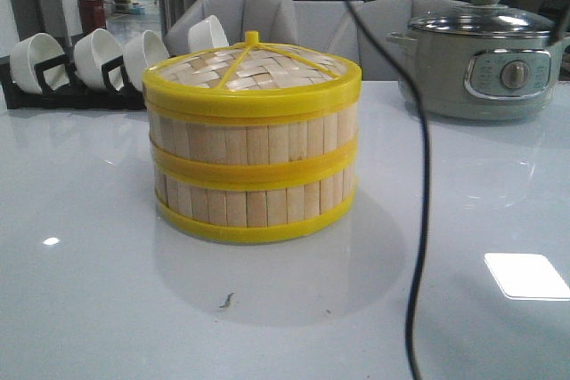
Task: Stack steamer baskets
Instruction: 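Open the right gripper and withdraw it from the lid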
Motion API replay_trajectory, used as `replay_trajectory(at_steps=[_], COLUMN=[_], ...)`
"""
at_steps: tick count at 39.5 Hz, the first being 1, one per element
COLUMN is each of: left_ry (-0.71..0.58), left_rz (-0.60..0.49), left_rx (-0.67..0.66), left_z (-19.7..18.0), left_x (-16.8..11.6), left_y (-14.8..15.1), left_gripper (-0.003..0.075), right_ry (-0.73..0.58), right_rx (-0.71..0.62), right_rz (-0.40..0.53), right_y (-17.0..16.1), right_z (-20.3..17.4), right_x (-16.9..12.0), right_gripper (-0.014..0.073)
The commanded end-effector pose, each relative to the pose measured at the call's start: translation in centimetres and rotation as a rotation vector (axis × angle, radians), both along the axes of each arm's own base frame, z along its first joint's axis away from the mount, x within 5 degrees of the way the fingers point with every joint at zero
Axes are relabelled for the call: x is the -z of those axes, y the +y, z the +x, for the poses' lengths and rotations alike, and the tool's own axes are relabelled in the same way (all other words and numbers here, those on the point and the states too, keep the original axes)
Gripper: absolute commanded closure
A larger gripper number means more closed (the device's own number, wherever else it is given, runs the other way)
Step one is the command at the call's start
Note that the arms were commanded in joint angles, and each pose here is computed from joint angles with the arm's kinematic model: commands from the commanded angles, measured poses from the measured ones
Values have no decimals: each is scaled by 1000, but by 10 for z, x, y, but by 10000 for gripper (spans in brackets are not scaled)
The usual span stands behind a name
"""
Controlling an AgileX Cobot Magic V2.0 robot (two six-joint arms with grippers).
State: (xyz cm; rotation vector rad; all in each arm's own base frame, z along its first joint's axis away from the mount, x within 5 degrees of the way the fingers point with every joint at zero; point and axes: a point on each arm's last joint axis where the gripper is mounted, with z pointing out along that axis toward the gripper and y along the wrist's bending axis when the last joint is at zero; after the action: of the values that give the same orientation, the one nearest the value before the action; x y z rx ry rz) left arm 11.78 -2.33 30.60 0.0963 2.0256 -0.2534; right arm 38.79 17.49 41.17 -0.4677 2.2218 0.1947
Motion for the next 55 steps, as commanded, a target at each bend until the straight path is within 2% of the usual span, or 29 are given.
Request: replay_trajectory(at_steps=[1,8,11,19,24,31,44,48,55], left_ry=[-100,-100,-100,-100,-100,-100,-100,-100,-100], left_rz=[-21,-21,-21,-21,-21,-21,-21,-21,-21], left_rx=[-14,-14,-14,-14,-14,-14,-14,-14,-14], left_z=[3,3,3,3,3,3,3,3,3], left_x=[-16,-16,-16,-16,-16,-16,-16,-16,-16], left_y=[0,0,0,0,0,0,0,0,0], left_gripper=[636,635,635,635,636,636,635,635,636], right_ry=[-172,-254,-329,-478,-592,-687,-695,-704,-735], right_rx=[62,194,253,372,412,419,413,412,413], right_rz=[46,59,72,81,91,103,107,109,113], right_y=[-41,-104,-130,-171,-181,-181,-179,-179,-179], right_z=[-26,-65,-92,-162,-208,-254,-295,-302,-309], right_x=[-45,-47,-49,-26,-4,40,125,136,138], right_gripper=[129,129,129,129,129,129,129,129,130])
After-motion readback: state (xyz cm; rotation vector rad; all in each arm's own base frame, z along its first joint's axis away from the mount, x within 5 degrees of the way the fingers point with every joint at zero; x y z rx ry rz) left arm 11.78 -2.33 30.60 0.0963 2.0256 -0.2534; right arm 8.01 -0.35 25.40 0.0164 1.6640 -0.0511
